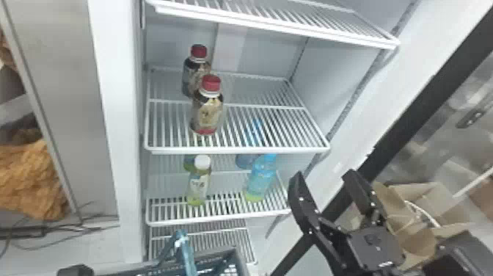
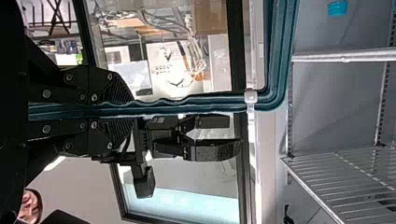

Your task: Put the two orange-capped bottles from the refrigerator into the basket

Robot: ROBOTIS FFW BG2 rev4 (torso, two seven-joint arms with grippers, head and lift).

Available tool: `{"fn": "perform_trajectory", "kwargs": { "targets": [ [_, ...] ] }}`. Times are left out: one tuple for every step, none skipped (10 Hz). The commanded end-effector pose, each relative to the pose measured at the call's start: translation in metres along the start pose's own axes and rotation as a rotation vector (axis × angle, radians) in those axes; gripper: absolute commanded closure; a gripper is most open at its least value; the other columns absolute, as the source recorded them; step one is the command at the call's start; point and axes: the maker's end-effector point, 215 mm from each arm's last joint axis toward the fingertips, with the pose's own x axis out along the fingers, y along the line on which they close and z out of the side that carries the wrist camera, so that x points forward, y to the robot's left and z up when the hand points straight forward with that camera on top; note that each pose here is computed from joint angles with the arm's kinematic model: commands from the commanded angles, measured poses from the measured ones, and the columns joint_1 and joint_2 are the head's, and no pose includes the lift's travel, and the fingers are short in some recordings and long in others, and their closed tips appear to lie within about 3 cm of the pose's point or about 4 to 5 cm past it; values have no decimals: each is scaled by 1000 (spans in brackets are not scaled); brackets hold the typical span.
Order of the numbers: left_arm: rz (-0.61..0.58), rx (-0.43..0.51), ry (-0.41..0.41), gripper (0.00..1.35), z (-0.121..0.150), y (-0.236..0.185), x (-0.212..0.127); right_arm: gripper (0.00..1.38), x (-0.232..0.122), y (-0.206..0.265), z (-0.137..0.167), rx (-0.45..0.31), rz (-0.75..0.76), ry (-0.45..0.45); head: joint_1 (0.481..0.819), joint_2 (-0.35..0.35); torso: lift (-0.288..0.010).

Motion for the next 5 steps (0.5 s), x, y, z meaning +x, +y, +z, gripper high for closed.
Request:
{"fn": "perform_trajectory", "kwargs": {
  "targets": [
    [-1,1,-1,1207,1,0,0,128,0,0,1,-2,1,-5,695,-350,-40],
    [1,-1,-1,1207,0,1,0,128,0,0,1,-2,1,-5,695,-350,-40],
    [0,-4,-2,1207,-1,0,0,128,0,0,1,-4,1,-5,695,-350,-40],
    [0,-4,-2,1207,-1,0,0,128,0,0,1,-4,1,-5,695,-350,-40],
    [1,-3,-4,1207,0,1,-1,128,0,0,2,-6,1,-7,695,-350,-40]
  ]
}}
